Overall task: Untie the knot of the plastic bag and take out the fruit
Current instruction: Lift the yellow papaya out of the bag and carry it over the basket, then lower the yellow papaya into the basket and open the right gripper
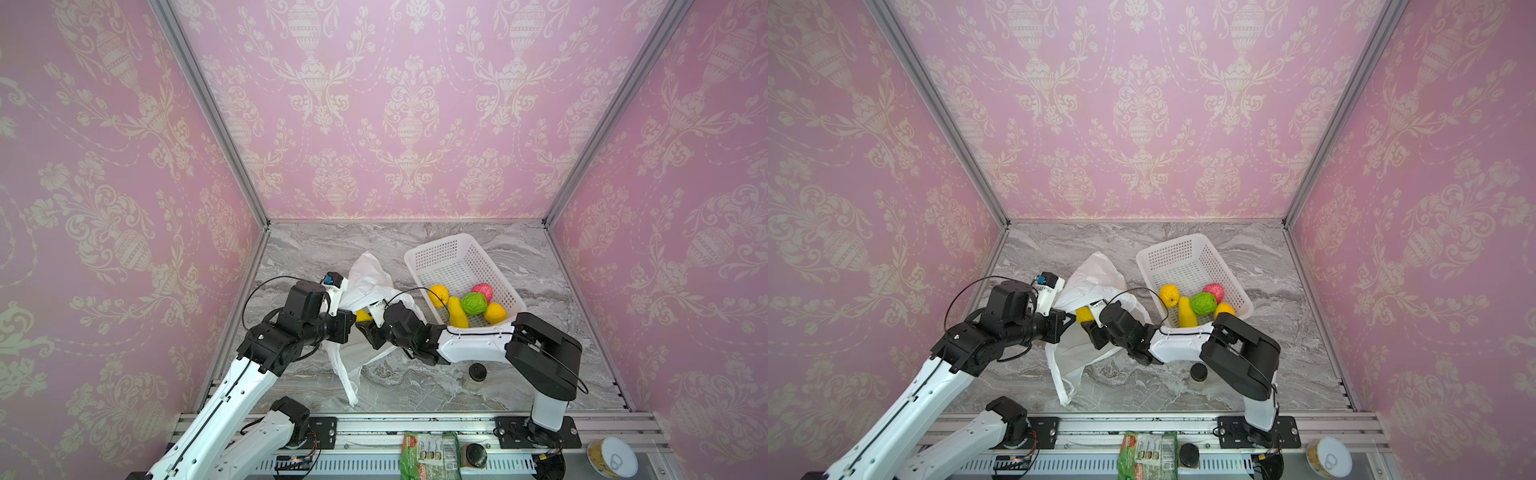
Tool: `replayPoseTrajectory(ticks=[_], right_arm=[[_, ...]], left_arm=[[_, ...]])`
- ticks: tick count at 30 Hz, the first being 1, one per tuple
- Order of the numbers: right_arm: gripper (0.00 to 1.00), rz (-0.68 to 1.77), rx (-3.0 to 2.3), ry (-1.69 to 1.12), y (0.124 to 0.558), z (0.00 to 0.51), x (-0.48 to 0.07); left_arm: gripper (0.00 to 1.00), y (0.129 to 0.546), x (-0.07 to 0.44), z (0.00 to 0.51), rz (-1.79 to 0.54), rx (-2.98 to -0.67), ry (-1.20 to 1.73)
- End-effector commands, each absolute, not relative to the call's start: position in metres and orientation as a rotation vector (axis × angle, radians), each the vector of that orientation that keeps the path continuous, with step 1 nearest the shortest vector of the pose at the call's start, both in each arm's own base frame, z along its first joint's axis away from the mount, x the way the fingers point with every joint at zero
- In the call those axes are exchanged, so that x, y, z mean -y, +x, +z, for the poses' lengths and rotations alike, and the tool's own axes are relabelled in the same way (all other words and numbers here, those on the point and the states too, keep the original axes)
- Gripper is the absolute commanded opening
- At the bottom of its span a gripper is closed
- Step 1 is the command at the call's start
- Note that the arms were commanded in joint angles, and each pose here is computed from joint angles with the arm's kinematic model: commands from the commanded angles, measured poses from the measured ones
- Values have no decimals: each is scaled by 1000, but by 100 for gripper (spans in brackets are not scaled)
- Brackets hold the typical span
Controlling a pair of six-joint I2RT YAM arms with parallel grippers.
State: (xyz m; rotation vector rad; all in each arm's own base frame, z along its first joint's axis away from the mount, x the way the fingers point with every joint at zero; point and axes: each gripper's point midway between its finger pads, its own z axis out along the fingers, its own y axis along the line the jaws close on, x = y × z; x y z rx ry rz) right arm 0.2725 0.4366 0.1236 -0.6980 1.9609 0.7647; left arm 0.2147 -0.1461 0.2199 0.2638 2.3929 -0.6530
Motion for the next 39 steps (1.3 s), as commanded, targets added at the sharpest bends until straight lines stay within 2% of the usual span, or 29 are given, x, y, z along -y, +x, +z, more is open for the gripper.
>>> replayPoseTrajectory(ticks=[1,10,16,20,27,33,39], right_arm=[[34,864,-1907,-685,254,143,-434],[33,921,-1724,-750,200,205,-398],[33,765,-1635,-622,200,240,-325],[30,571,-1622,-392,221,253,-251],[27,344,-1709,-97,255,233,-161],[25,221,-1890,60,285,200,-128],[25,165,-2074,127,306,163,-118]], left_arm=[[0,213,140,214,-627,-2414,247],[0,212,141,214,-631,-2415,248],[0,212,141,214,-631,-2416,247],[0,213,141,213,-628,-2419,244],[0,212,139,215,-626,-2409,241],[0,213,140,211,-626,-2426,243],[0,212,140,216,-632,-2406,241]])
